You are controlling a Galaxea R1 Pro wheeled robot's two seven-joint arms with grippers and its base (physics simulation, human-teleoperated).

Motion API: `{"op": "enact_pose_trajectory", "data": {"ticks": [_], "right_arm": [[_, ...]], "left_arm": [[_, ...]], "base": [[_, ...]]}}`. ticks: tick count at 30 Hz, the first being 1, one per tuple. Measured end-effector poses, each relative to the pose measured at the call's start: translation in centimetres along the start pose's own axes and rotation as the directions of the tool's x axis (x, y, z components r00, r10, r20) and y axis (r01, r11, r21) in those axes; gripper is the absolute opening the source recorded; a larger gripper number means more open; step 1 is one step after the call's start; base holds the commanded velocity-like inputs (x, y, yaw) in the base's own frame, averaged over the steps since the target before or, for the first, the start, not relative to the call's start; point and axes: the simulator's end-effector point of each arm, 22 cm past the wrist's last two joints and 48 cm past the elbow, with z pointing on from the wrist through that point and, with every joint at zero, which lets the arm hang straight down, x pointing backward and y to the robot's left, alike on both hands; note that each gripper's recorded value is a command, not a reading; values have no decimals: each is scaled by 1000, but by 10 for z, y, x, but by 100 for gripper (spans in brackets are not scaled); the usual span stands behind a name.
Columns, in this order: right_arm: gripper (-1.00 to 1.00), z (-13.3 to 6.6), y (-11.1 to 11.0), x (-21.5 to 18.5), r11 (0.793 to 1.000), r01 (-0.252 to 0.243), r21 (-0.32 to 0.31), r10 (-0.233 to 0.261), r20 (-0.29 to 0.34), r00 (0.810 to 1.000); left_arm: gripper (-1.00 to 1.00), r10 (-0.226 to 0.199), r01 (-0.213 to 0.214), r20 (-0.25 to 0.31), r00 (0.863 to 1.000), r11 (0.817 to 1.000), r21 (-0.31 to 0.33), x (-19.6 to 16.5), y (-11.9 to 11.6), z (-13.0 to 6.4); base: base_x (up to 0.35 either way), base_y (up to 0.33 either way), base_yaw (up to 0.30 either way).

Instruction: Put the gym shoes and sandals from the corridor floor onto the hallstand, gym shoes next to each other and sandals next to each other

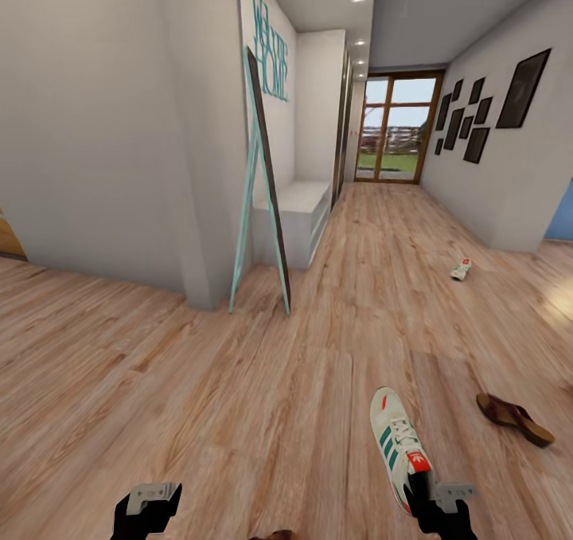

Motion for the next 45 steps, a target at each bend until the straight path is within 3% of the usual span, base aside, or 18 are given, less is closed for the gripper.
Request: {"op": "enact_pose_trajectory", "data": {"ticks": [10, 11, 14, 18, 19, 22, 24, 29, 40, 42, 45], "right_arm": [[-100, 0, 0, 0, 1000, 0, 0, 0, 1, 1000], [-100, 5, -9, -24, 1000, 9, 11, -9, 50, 999], [-100, 12, -13, -84, 999, 41, 8, -41, 163, 986], [-100, 16, -10, -153, 998, 63, -1, -61, 245, 968], [-100, 17, -6, -174, 998, 63, -12, -59, 229, 972], [-100, 14, 2, -215, 998, 59, -29, -52, 209, 977], [-100, 10, 6, -238, 998, 61, -36, -52, 216, 975], [-100, -7, 15, -288, 996, 72, -49, -57, 262, 964], [-100, -9, 18, -294, 995, 79, -53, -62, 265, 962], [-100, -9, 18, -294, 995, 79, -54, -62, 265, 962], [-100, -9, 18, -294, 995, 81, -53, -64, 264, 962]], "left_arm": [[100, 3, -3, 0, 1000, 1000, -2, 0, 2, 0], [100, 44, -44, -7, 999, 999, 24, -1, -1, 1], [100, 114, -113, -17, 993, 992, 52, 0, -6, 2], [100, 247, -241, -33, 968, 962, 132, 10, -19, 0], [100, 311, -297, -40, 950, 933, 203, 16, -32, -2], [100, 397, -361, -49, 916, 872, 330, 31, -54, -9], [100, 423, -376, -53, 905, 849, 370, 37, -60, -12], [100, 468, -403, -63, 881, 814, 418, 51, -67, -19], [100, 479, -409, -63, 876, 804, 432, 55, -72, -21], [100, 487, -416, -58, 871, 796, 439, 55, -75, -21], [100, 519, -445, -42, 854, 771, 456, 52, -83, -20]], "base": [[73, 3, 0], [0, 0, 0], [0, 0, 0], [0, 0, 0], [0, 0, 0], [0, 0, 0], [0, 0, 0], [0, 0, 0], [0, 0, 0], [0, 0, 0], [0, 0, 0]]}}
